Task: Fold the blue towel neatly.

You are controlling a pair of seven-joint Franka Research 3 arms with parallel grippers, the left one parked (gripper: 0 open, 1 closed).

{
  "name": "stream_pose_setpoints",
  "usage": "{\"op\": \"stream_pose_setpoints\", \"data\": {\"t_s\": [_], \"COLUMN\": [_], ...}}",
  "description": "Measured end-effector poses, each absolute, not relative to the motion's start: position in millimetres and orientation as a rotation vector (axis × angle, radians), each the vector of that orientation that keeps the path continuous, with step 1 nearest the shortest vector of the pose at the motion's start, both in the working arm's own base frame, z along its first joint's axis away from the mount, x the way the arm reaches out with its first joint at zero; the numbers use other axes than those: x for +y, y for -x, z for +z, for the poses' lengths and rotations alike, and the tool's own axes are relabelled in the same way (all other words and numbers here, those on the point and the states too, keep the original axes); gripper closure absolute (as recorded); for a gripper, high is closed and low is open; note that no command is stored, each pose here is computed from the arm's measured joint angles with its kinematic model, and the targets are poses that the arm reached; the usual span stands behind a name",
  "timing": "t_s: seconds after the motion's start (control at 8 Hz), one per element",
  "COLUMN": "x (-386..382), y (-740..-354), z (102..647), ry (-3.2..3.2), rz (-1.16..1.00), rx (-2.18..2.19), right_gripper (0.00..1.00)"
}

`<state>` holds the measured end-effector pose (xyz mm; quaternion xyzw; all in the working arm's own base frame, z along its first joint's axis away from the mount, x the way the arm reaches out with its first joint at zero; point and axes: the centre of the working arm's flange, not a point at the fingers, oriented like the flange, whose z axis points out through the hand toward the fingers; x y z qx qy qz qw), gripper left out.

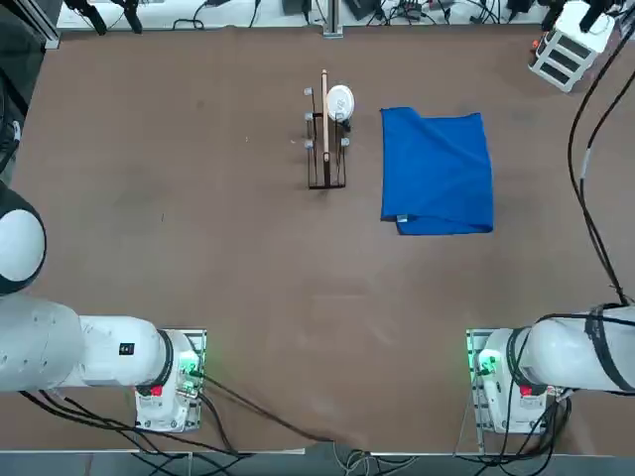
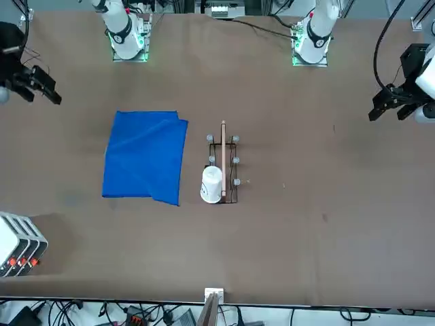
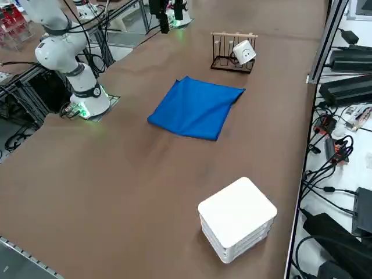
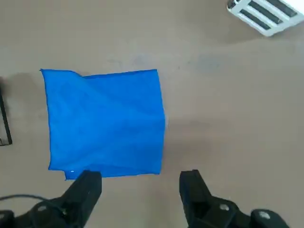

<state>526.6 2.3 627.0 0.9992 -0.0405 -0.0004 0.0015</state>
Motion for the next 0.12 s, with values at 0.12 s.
{"op": "stream_pose_setpoints", "data": {"t_s": [0.12], "x": [5.1], "y": [-528.2], "z": [625.7], "ry": [-3.136], "rz": [-0.003], "rx": [-0.119], "right_gripper": [0.0]}}
